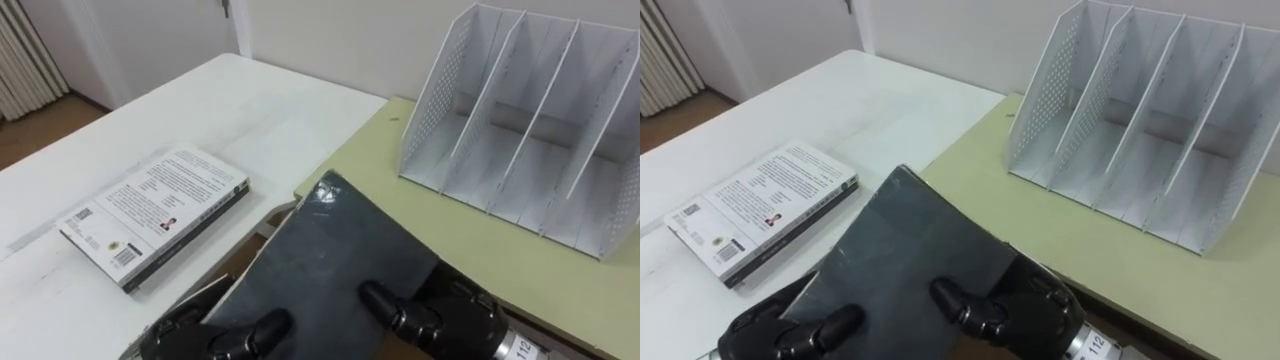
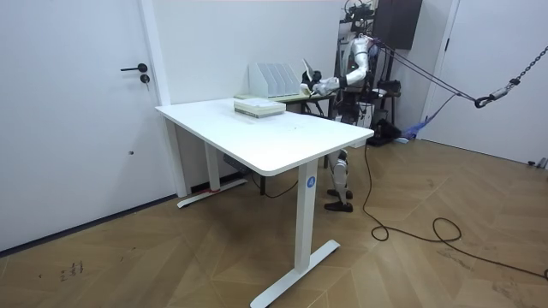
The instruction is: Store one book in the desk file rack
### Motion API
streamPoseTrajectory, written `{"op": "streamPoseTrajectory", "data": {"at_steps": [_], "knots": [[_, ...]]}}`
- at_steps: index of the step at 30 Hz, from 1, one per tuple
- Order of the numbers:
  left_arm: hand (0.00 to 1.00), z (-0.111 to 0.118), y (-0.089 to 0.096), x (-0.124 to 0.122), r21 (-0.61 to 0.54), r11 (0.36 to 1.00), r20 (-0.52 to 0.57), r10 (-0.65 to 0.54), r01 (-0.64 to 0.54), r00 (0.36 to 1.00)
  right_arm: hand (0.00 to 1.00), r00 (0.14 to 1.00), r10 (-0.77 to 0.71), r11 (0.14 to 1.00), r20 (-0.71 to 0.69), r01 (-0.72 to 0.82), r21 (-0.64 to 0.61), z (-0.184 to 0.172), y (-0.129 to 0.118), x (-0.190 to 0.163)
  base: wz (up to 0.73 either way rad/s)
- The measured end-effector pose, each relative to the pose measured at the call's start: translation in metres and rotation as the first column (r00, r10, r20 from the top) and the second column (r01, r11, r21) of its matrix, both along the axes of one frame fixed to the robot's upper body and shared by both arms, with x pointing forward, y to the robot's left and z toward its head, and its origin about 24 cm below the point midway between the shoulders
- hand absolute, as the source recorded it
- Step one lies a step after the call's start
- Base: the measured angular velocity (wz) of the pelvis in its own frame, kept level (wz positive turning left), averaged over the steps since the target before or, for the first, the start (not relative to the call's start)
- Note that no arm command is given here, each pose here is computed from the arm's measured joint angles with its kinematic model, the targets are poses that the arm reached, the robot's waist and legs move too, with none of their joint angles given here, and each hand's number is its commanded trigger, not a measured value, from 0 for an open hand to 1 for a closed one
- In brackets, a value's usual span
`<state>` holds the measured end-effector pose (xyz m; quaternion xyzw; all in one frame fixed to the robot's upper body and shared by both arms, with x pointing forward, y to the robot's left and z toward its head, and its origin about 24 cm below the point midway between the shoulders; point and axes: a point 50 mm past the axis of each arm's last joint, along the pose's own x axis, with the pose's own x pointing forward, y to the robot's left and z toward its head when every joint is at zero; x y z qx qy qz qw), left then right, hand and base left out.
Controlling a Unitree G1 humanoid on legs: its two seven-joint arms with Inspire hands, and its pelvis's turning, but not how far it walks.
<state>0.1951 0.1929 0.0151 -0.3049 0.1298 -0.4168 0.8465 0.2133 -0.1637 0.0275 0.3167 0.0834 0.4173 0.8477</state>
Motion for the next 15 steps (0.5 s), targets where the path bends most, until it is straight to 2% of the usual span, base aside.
{"op": "streamPoseTrajectory", "data": {"at_steps": [5, 8, 12, 14, 15], "knots": [[0.0, -0.004, -0.002, -0.001, -0.012, 1.0, -0.013, 0.009, -0.009, 1.0, 1.0, 1.0, -0.006, 1.0, 0.002, 0.006, 0.006, 0.0, 0.0, 0.0, 0.0], [0.0, -0.009, -0.001, 0.001, 0.021, 0.998, -0.021, 0.057, -0.056, 0.998, 1.0, 0.999, -0.033, 0.998, 0.016, 0.034, -0.052, 0.001, -0.006, 0.003, 0.0], [0.0, -0.016, 0.004, 0.001, 0.137, 0.98, -0.026, 0.151, -0.146, 0.988, 1.0, 0.998, -0.066, 0.986, 0.021, 0.069, -0.149, -0.001, -0.009, 0.005, 0.0], [0.0, -0.024, 0.006, -0.001, 0.209, 0.962, -0.029, 0.184, -0.174, 0.983, 1.0, 0.996, -0.083, 0.974, 0.045, 0.091, -0.209, 0.002, -0.01, 0.007, 0.0], [0.0, -0.035, 0.009, -0.003, 0.28, 0.941, -0.046, 0.212, -0.191, 0.976, 1.0, 0.993, -0.099, 0.965, 0.066, 0.112, -0.237, 0.005, -0.011, 0.008, 0.0]]}}
